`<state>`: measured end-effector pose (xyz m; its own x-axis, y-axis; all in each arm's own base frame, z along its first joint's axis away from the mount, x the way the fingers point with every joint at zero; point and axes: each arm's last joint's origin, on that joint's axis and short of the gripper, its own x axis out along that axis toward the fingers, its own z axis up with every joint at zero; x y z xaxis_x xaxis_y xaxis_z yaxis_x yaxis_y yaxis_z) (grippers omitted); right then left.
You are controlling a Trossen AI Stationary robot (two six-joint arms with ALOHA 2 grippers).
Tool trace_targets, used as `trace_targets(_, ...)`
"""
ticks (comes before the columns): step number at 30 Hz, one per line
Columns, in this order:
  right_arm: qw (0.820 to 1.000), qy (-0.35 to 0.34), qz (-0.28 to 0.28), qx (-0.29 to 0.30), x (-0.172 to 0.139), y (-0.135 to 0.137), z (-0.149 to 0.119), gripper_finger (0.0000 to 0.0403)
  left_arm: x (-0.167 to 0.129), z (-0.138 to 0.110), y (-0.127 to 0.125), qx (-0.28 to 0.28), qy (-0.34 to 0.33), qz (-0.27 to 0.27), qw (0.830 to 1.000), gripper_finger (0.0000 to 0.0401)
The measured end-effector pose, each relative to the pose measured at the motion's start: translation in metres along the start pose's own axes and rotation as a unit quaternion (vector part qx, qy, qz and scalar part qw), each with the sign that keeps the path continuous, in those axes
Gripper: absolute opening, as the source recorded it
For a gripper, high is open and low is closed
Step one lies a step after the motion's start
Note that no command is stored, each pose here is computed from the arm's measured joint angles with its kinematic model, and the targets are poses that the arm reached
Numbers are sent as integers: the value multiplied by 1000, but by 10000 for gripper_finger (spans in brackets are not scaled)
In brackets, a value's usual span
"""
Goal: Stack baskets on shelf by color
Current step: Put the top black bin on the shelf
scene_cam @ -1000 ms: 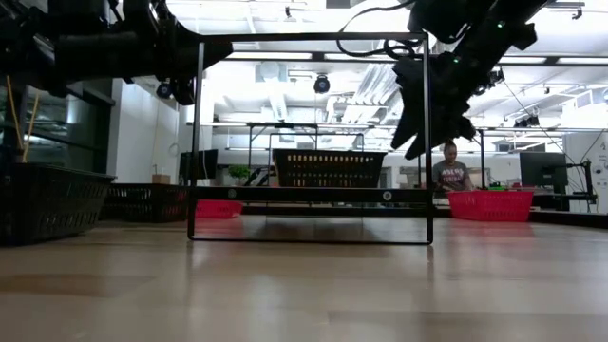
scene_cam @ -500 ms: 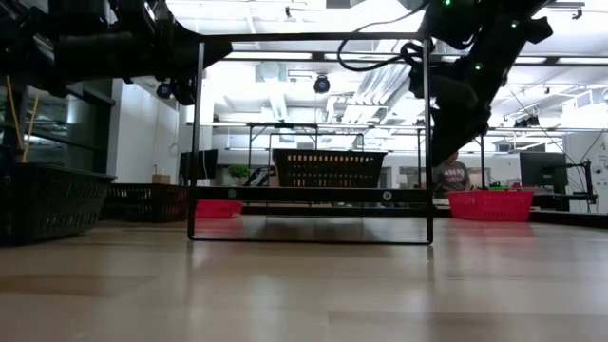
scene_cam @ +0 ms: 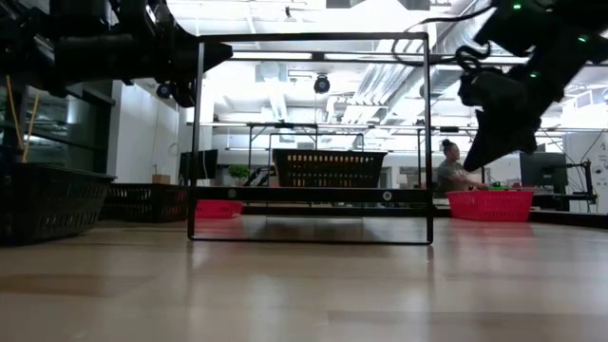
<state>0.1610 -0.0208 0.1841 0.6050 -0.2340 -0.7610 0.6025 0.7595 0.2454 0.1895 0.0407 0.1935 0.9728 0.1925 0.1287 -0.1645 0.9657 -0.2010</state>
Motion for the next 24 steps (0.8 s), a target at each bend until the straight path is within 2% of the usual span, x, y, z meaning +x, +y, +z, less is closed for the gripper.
trace_targets(4,998,-35,47,13,-3,-7,-11,2,0,0,0,0,-1,4,1000,0)
trace_targets(11,995,-61,84,12,-8,-6,-10,0,0,0,0,0,0,4,1000,0)
trace_targets(15,990,-71,120,-4,-9,-1,-6,0,0,0,0,0,0,4,1000,0)
trace_targets(21,987,-90,130,-37,-9,1,-3,0,0,0,0,1,1,4,1000,0)
trace_targets(24,985,-79,137,-74,-6,4,-5,0,0,0,0,17,2,4,1000,0)
